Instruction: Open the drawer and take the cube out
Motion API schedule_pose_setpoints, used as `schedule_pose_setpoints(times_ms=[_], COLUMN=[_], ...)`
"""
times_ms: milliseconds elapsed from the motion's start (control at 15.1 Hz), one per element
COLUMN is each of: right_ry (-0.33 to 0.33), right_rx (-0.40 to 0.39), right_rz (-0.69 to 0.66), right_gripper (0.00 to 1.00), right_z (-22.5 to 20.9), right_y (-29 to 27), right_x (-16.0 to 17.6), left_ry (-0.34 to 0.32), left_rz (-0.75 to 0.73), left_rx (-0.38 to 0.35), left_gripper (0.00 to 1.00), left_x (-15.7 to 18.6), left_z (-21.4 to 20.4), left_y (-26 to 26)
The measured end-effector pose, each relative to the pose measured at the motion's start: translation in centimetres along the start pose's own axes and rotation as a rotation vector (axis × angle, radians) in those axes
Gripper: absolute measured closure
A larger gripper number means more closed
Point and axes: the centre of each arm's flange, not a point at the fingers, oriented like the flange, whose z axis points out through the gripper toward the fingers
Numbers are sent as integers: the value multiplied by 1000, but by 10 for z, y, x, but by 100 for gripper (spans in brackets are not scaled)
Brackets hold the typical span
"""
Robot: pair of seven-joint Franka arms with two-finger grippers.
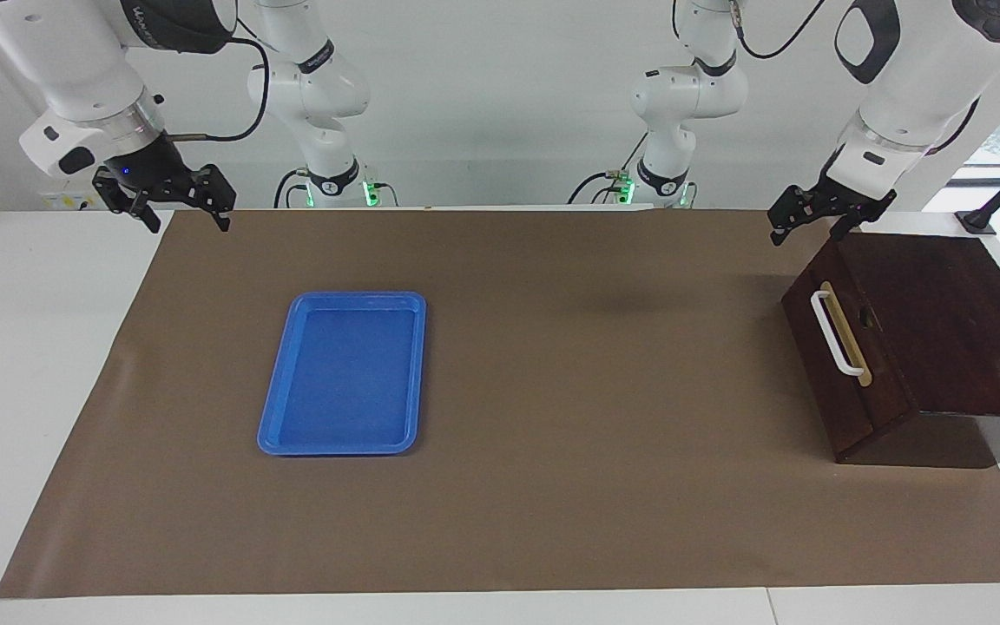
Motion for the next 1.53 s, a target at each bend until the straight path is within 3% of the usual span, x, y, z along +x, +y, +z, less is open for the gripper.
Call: schedule_pose_setpoints(times_ms=[597,1061,1526], right_ry=[5,16,25], right_rx=[25,34,32], right_rz=[1,9,4], right_gripper=[0,0,0], right_z=[-1,-3,-5], right_y=[-1,3,0], right_x=[0,1,2], left_ry=[1,25,33], left_rz=[16,81,33], left_rx=[20,240,431], left_gripper=[0,0,0], left_x=[0,12,47], left_z=[0,14,100], left_y=[7,21,43])
